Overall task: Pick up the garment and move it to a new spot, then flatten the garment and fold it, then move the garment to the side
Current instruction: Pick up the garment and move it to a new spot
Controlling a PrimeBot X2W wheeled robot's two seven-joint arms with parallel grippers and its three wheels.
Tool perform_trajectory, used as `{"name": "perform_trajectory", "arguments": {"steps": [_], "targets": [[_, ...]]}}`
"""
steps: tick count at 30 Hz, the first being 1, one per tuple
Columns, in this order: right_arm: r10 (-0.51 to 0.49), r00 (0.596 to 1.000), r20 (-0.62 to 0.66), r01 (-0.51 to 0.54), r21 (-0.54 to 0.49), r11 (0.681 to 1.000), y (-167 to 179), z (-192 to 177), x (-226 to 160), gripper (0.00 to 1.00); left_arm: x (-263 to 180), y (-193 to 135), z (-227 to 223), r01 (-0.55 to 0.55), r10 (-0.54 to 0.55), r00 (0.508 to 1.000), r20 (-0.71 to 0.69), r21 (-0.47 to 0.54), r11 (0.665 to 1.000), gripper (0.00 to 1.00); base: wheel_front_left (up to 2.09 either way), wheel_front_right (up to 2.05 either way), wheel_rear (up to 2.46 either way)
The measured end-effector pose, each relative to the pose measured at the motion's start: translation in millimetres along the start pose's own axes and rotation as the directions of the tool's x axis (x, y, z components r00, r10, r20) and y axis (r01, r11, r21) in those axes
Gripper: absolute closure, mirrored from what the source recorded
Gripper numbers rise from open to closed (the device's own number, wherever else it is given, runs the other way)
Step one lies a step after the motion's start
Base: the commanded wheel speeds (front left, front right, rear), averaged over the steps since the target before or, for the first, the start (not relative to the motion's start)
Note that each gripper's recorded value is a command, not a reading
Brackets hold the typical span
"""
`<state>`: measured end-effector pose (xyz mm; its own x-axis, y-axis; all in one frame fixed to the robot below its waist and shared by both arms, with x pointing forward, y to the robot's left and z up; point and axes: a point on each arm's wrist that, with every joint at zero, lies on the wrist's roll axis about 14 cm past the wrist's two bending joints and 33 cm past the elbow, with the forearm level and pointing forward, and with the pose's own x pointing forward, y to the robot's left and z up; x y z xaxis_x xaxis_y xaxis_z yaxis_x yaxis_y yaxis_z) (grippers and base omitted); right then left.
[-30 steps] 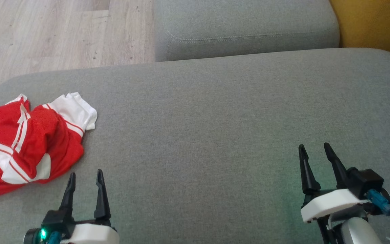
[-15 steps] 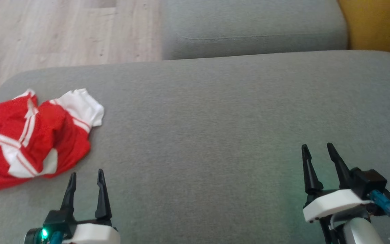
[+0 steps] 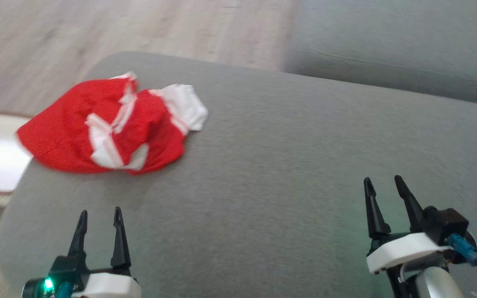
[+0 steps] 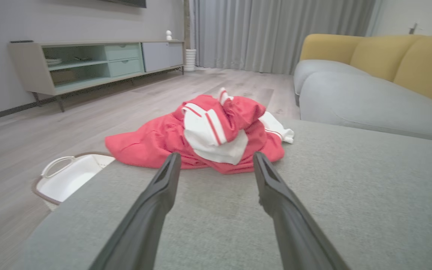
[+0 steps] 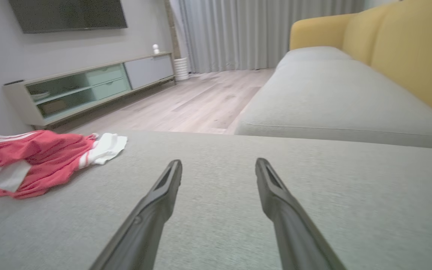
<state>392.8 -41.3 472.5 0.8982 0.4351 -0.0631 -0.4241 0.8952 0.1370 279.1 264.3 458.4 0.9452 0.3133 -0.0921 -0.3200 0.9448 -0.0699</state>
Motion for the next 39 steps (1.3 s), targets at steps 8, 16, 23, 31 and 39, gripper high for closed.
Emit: {"name": "perform_trajectory", "arguments": {"steps": [8,16,23,31,39], "targets": [[0.141,0.990,-0.024,-0.141,-0.003,0.990,46,-6,21,0.00,-35,43,-6,-0.138,0.138,0.990,-0.018,-0.004,0.990,0.00,0.00,0.00,0.00],[0.151,0.988,-0.032,-0.151,-0.002,0.989,49,-10,21,0.00,-34,44,-6,-0.133,0.133,0.991,-0.032,-0.010,0.991,0.00,0.00,0.00,0.00],[0.114,0.992,-0.045,-0.114,0.015,0.993,34,-18,23,0.00,10,27,22,-0.017,0.012,0.997,-0.080,-0.063,0.998,0.00,0.00,0.00,0.00],[0.070,0.997,-0.018,-0.069,0.032,0.997,14,-13,35,0.00,102,24,88,0.070,-0.091,0.987,-0.132,-0.155,0.985,0.00,0.00,0.00,0.00],[-0.037,0.999,-0.020,0.038,0.044,0.998,-30,-22,40,0.00,143,7,14,0.018,-0.176,0.841,-0.512,-0.298,0.954,0.00,0.00,0.00,0.00]]}}
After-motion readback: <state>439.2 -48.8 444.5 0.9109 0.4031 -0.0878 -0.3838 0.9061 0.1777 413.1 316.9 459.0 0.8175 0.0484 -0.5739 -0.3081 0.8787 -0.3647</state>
